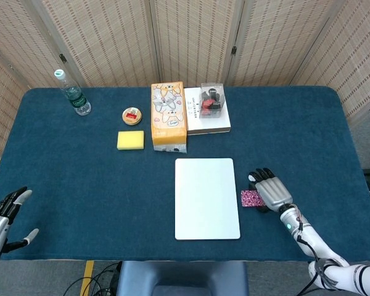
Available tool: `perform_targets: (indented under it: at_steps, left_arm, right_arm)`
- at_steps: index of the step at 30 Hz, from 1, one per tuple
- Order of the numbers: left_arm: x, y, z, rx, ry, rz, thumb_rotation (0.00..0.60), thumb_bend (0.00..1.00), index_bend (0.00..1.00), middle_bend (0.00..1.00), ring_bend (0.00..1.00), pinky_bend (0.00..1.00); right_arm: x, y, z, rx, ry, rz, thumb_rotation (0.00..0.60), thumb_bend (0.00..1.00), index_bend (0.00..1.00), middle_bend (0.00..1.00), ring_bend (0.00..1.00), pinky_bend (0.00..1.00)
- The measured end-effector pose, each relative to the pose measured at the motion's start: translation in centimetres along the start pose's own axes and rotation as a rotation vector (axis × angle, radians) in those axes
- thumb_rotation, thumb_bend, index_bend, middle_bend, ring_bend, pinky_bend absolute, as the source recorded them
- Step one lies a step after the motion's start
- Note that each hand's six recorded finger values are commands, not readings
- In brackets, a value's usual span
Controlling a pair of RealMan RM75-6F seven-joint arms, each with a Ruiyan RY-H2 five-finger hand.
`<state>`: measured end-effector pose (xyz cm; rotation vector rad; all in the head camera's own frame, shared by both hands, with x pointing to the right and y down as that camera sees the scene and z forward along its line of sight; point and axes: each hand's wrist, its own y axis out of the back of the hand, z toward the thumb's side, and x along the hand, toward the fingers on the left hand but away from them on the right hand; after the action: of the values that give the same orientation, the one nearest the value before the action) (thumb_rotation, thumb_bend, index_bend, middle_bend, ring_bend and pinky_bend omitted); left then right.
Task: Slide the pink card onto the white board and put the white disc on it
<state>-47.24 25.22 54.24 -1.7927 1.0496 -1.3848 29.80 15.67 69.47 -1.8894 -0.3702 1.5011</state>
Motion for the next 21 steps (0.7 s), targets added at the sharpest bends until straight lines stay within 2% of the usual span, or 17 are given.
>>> perform_targets:
  at_steps: [10,15,21]
  left_arm:
    - [-0.1,0.2,0.0,-0.015,-0.006,0.002,0.6,0.29,0.0,0.09,0.11,0.22]
    - [-0.2,0.5,-0.2,-0.032,-0.006,0.007,0.6,0.29,0.0,0.09,0.11,0.22]
    - [-0.4,1.1,-0.8,-0.054,-0.001,0.021,0.6,0.29,0.0,0.09,0.11,0.22]
  right_arm:
    - [-0.9,3.4,3.3,-0.012,0.074,-0.051,0.6,0.15,0.45,0.11,0.0,0.0]
    - [-2.8,4.0,6.2,0.0,0.117,-0.051,0.6,0.15,0.45,0.11,0.0,0.0]
    - [-4.8,4.1,8.2,0.031,0.124,-0.044,0.6,0.15,0.45,0.11,0.0,0.0]
